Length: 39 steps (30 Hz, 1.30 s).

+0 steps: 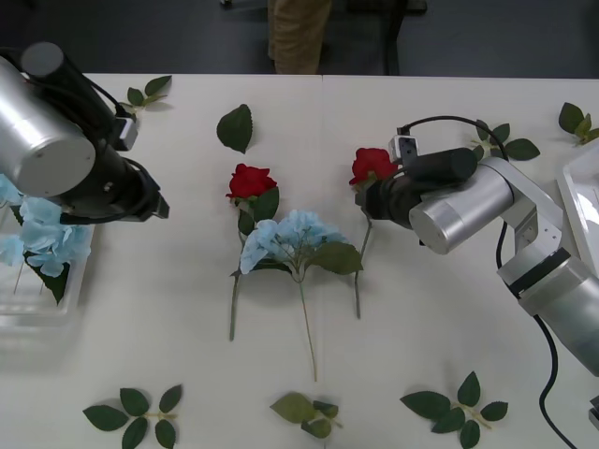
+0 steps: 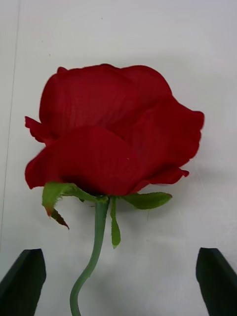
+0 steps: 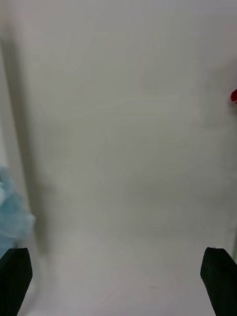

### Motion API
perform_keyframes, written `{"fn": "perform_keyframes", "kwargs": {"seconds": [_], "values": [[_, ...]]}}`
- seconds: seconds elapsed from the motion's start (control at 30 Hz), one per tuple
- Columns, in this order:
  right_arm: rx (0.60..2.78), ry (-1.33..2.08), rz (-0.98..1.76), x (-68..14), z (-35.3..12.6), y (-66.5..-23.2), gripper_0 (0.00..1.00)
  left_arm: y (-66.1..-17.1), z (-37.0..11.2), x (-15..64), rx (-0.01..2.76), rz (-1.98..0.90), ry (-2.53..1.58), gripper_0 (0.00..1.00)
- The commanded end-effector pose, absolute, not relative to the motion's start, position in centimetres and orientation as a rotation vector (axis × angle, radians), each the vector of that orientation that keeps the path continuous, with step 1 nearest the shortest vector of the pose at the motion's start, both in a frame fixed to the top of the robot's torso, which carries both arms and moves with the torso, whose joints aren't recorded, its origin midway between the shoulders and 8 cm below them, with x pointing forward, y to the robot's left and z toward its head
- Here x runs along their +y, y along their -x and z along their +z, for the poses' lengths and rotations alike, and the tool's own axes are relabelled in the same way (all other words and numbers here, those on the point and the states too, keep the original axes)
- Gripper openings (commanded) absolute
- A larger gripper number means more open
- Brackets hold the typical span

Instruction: Place the red flowers into the right box and the blue flowers into the left box. If a person shows an open palm, hand one flower to the person first, then continue sorting.

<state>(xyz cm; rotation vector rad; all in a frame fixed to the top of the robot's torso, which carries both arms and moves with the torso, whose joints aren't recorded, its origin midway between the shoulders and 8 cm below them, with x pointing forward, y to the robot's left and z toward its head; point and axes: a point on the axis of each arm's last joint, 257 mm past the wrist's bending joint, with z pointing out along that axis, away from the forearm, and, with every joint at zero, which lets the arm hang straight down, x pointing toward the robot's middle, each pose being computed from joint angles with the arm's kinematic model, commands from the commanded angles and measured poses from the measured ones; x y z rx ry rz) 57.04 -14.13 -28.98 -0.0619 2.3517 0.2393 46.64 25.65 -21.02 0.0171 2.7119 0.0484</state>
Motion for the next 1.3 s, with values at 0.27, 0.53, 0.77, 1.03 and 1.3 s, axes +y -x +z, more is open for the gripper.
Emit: {"fn": "perform_keyframes", "kwargs": {"seconds": [0.27,0.53,0.77,1.03,1.3], "values": [[2.357,0.235,0.081,-12.8,-31.6,-57.1,0.44,-49.8,-25.9,15.5,2.691,-0.125,-0.041,1.0],[2.353,0.199,0.133,-12.3,-30.2,-57.4,0.0,-51.3,-29.5,15.0,2.669,-0.069,-0.044,1.0],[2.382,0.159,0.113,-13.9,-25.6,-56.4,0.0,-51.4,-31.4,14.7,2.654,-0.032,-0.075,1.0],[2.457,0.1,0.092,-22.8,-17.2,-53.3,0.0,-51.1,-31.4,13.4,2.665,-0.072,-0.07,1.0],[2.601,0.039,-0.117,-38.2,-14.4,-50.2,0.0,-50.6,-31.5,11.2,2.667,-0.11,-0.086,1.0]]}}
